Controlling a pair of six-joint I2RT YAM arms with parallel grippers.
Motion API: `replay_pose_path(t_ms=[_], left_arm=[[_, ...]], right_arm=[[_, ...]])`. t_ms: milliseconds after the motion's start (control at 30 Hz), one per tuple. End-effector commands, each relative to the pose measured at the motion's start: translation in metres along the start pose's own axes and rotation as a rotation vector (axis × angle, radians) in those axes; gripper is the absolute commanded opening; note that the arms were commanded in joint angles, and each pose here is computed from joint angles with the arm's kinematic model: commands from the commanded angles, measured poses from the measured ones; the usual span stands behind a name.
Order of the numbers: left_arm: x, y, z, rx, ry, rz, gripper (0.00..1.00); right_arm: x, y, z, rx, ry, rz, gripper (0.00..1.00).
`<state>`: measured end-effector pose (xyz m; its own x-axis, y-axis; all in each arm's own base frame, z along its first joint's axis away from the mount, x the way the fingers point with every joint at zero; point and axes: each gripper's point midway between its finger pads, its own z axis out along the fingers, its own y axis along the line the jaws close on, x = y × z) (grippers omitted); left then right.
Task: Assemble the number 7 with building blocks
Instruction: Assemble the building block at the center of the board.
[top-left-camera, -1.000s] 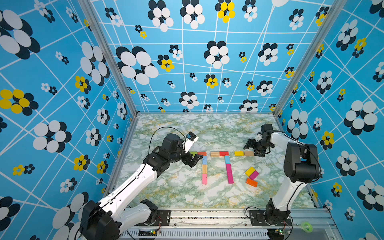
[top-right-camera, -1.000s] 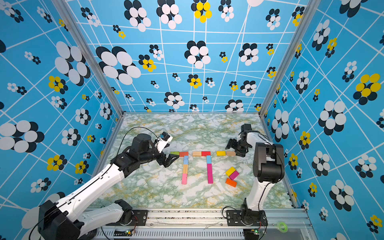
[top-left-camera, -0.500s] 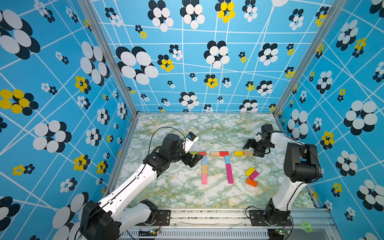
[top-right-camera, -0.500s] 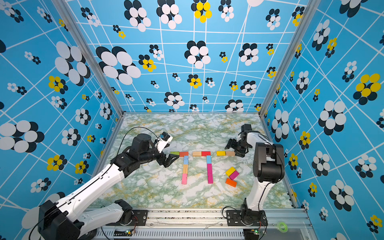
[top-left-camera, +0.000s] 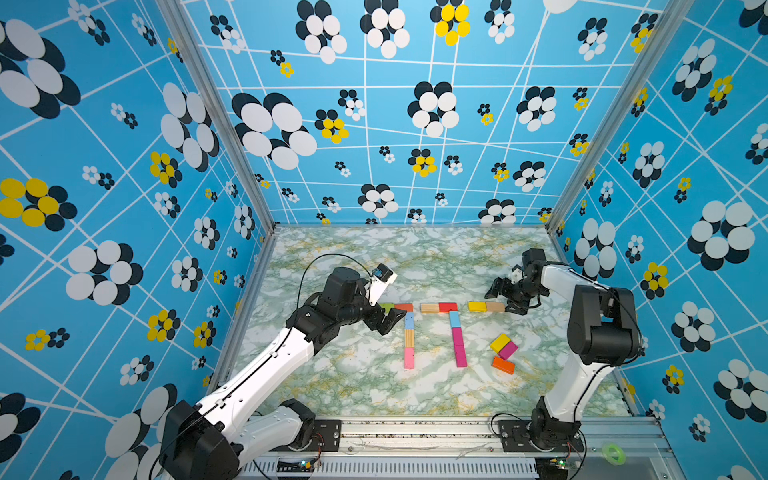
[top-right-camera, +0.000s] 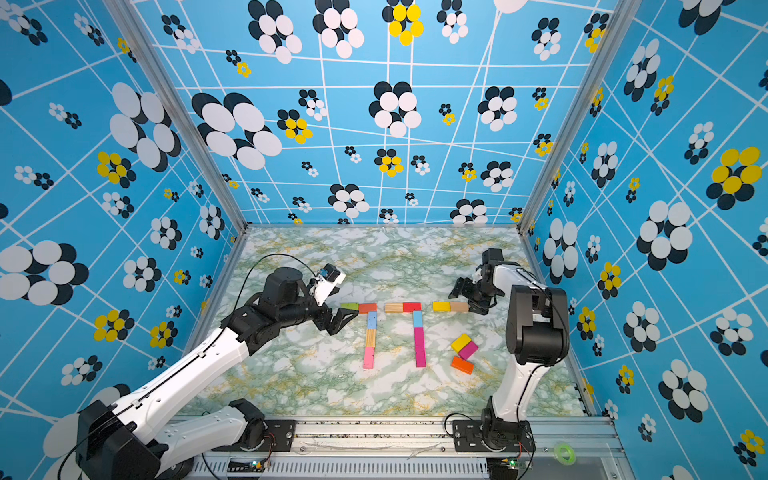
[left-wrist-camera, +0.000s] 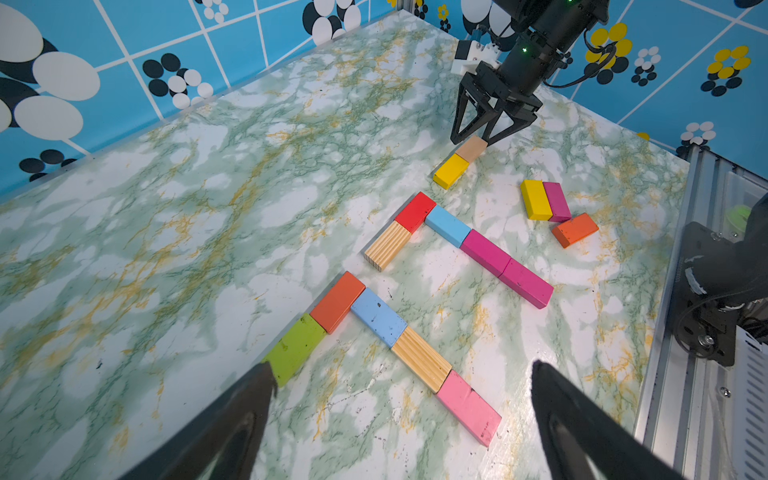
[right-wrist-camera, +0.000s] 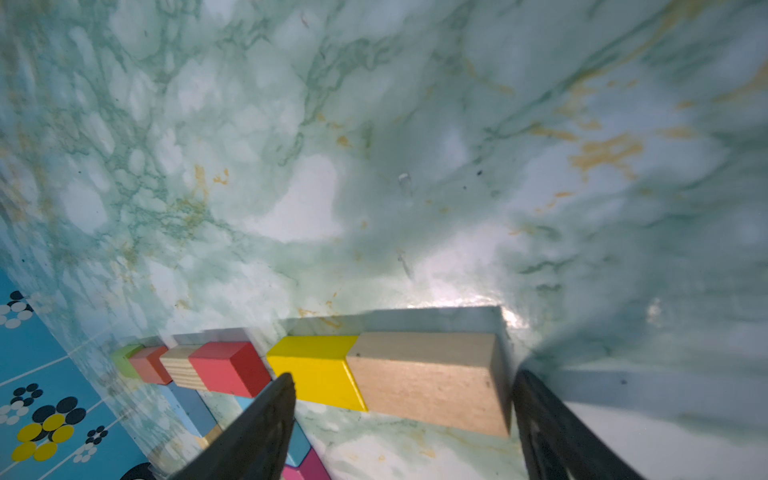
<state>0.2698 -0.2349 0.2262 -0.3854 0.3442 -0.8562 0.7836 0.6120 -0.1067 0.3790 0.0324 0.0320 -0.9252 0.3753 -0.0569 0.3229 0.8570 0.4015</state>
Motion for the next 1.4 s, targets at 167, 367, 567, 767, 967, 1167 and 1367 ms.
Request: replay_pose_path(t_ms=[167, 367, 567, 767, 967, 1167, 1367], left_arm=[[0.005, -0.001, 0.001, -0.001, 0.011, 0.018, 0.99], [0.005, -0.001, 0.001, -0.001, 0.011, 0.017, 0.99], [0.006, -0.001, 0.003, 0.0, 0.015, 0.015, 0.99], [0.008, 0.0, 0.004, 0.002, 0.022, 0.013, 0.99], [0.009, 0.0, 0.006, 0.002, 0.029, 0.011, 0.99], [0.009, 0.001, 0.007, 0.002, 0.03, 0.011, 0.99], [0.009, 0.001, 0.007, 0.003, 0.028, 0.011, 0.99]], right_arm=[[0.018, -0.017, 0.013, 0.068, 0.074, 0.018, 0.85], [0.009, -0.015, 0.013, 0.072, 0.066, 0.007, 0.86], [0.001, -0.01, 0.014, 0.052, 0.059, -0.005, 0.86], [-0.003, -0.009, 0.017, 0.048, 0.055, -0.012, 0.85], [-0.007, -0.002, 0.02, 0.011, 0.054, -0.022, 0.85], [-0.009, 0.005, 0.02, -0.008, 0.048, -0.039, 0.85], [-0.009, 0.006, 0.022, -0.012, 0.054, -0.045, 0.85]])
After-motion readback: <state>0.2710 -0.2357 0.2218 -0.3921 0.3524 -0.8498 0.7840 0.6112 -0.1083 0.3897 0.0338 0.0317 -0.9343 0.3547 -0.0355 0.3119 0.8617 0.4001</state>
